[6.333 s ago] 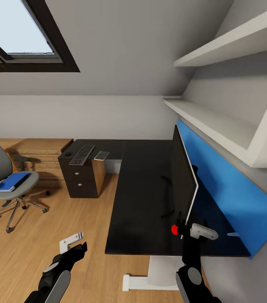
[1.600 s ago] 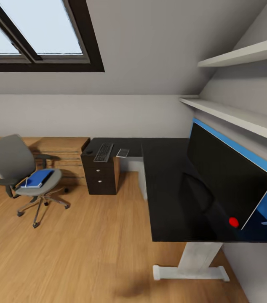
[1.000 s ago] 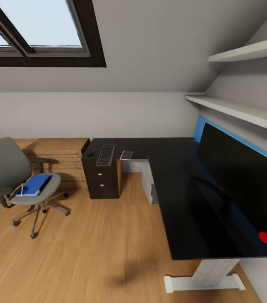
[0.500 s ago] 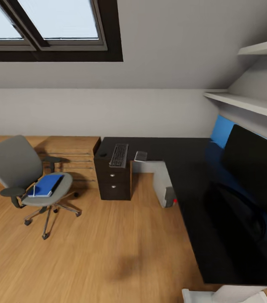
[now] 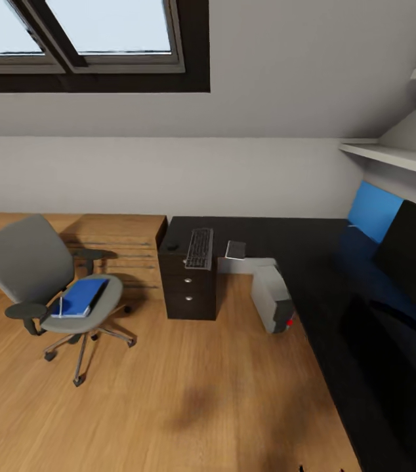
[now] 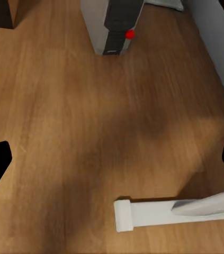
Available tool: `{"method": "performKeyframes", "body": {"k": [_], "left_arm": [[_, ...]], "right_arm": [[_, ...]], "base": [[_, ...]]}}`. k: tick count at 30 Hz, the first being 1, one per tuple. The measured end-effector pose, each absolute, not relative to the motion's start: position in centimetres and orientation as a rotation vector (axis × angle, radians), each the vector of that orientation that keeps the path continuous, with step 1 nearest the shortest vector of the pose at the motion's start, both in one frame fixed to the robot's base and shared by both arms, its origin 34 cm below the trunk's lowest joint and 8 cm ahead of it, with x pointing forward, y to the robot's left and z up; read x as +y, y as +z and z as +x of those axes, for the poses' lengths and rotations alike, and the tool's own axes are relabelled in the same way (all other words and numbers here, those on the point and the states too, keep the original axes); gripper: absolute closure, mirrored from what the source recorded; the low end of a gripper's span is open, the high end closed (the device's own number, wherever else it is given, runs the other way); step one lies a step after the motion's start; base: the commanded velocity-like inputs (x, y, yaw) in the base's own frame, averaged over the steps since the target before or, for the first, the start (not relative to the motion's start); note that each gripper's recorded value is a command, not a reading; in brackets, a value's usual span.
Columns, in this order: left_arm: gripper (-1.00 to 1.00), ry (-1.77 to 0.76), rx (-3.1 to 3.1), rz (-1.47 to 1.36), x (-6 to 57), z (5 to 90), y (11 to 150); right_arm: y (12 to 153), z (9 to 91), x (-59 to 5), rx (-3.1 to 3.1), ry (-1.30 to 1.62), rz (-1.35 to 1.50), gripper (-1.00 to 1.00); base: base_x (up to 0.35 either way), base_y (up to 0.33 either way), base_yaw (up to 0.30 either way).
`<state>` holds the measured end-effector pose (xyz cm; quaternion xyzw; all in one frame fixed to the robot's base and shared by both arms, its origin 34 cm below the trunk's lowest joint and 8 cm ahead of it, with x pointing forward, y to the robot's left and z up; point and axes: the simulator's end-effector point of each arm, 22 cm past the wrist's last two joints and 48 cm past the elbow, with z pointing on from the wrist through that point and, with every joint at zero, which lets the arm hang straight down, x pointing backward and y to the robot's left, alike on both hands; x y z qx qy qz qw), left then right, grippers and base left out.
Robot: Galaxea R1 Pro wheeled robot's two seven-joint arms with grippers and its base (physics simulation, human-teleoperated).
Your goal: In the bedroom, organize the workspace by keeping the computer under the desk, ensuring the monitor is on the desk, placing the keyboard on the desk next to the monitor, placing the mouse on the desk next to the keyboard, moving the folder from the swivel chair onto the desk next to the mouse, stacking the notebook on top of the folder with the pen on top of the notebook, and positioning the swivel chair next to the desk.
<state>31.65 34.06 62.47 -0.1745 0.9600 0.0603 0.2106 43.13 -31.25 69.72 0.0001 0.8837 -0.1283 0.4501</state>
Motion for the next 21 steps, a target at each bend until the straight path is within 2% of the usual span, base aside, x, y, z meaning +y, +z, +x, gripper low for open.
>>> {"method": "performKeyframes", "body": {"k": [1,7,21], "left_arm": [[-1.00,0.168,2.669,-0.486,34.1,31.6,62.5],[-1.00,0.168,2.668,-0.487,34.1,31.7,62.5],[-1.00,0.170,2.668,-0.491,34.1,31.6,62.5]], "right_arm": [[69.9,43.1,-32.8,2.180,-0.346,0.035,-1.00],[69.8,43.1,-32.4,2.182,-0.342,0.062,-1.00],[69.6,43.1,-29.4,2.189,-0.291,0.084,-1.00]], "base": [[0.147,0.125,0.000],[0.072,0.060,0.000],[0.269,0.205,0.000]]}}
